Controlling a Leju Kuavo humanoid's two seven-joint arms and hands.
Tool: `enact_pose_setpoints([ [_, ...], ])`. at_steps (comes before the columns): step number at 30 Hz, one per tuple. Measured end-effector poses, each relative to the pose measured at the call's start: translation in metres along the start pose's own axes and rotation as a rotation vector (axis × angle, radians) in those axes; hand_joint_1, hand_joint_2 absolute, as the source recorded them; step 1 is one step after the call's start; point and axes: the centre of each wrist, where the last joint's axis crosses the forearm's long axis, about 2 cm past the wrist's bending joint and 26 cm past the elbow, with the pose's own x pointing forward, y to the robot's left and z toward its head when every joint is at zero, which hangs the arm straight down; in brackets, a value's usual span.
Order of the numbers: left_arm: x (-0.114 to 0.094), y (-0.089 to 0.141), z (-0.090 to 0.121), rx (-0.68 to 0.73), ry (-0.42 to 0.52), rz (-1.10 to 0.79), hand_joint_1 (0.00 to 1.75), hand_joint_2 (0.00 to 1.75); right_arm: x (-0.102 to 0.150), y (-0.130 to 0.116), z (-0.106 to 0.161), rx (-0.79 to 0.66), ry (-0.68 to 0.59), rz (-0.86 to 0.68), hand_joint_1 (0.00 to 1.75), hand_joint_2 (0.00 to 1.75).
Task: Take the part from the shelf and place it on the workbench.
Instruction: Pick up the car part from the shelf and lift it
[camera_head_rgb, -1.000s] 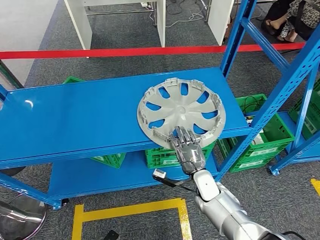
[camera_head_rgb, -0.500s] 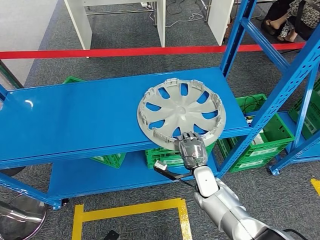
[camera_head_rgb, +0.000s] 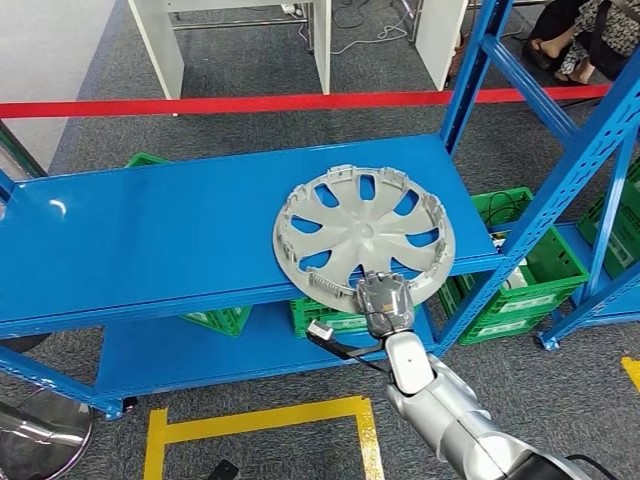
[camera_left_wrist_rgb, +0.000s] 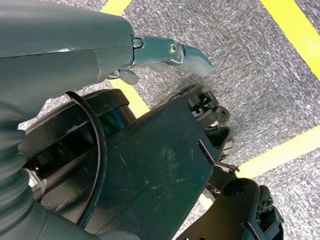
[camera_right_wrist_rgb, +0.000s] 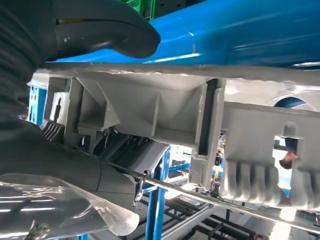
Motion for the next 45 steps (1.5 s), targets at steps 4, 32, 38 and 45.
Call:
enact_pose_setpoints([
  [4,0.0,0.0,0.0,0.0,0.0,0.0,0.0,1.75,0.001,0.0,0.0,-0.003,-0.007,0.003,1.75,1.75],
  [32,0.004,-0.006,-0.001,0.008,-0.084,0.035,0.0,1.75,0.02,-0.112,-0.005,-0.608,-0.198,-0.006,1.75,1.75],
  [38,0.005,-0.007,-0.001,0.008,-0.087,0.036,0.0,1.75,0.016,-0.129,-0.009,-0.676,-0.252,0.0,1.75,1.75],
  [45,0.006,-0.007,-0.001,0.005,-0.096,0.037,0.0,1.75,0.009,-0.16,-0.01,-0.786,-0.383,0.014,1.75,1.75],
])
